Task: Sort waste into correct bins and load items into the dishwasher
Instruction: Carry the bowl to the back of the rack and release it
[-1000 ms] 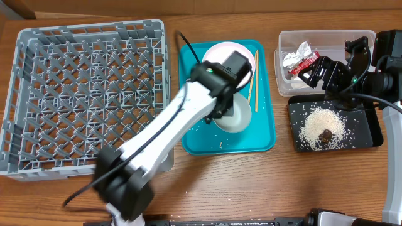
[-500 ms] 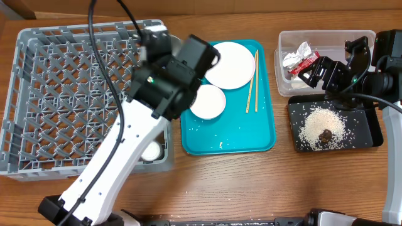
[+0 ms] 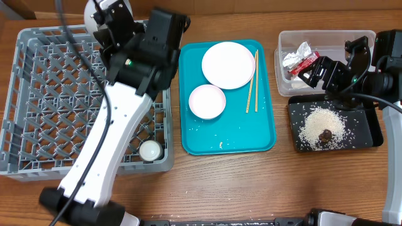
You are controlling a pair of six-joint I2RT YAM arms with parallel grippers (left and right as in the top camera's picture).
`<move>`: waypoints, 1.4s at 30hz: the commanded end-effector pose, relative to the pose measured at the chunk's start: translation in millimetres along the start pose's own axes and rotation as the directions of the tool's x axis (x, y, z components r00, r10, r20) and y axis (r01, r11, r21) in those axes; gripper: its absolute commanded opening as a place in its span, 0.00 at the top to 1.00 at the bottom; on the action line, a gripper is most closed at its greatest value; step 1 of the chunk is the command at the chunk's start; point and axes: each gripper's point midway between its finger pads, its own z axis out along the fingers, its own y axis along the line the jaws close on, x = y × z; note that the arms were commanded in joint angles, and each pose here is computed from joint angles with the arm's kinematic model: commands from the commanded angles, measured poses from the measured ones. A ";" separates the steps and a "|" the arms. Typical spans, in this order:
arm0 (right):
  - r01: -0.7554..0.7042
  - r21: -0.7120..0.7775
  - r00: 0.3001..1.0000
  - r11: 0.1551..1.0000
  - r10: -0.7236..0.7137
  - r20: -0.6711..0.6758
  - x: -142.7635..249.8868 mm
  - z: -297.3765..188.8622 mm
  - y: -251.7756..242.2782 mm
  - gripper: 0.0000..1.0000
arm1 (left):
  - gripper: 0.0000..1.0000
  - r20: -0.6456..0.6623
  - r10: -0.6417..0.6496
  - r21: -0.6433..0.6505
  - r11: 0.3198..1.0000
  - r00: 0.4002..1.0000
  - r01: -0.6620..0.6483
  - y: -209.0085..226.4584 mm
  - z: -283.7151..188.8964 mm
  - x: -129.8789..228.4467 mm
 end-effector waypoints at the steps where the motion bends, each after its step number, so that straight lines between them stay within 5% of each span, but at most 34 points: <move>1: 0.007 0.004 1.000 1.000 -0.007 0.008 -2.7 -0.7 -0.9 0.00 | 0.96 0.087 0.108 -0.202 0.975 0.990 -0.089 -1.3 19.8 1.2; 6: 0.007 0.004 1.000 1.000 -0.007 0.008 -2.7 -0.7 -0.9 0.00 | 0.96 0.090 0.164 -0.300 0.945 0.982 -0.131 -36.5 55.2 36.5; 18: 0.007 0.004 1.000 1.000 -0.007 0.008 -2.7 -0.7 -0.9 0.00 | 0.96 -0.005 0.254 -0.305 0.921 0.967 -0.243 -103.1 140.5 115.5; 37: 0.007 0.004 1.000 1.000 -0.007 0.008 -2.7 -0.7 -0.9 0.00 | 0.96 -0.055 0.440 -0.227 0.869 0.897 -0.440 -141.9 140.1 167.1; 42: 0.007 0.004 1.000 1.000 -0.007 0.008 -2.7 -0.7 -0.9 0.00 | 0.69 -0.084 0.516 -0.131 0.842 0.852 -0.523 -154.0 133.3 183.5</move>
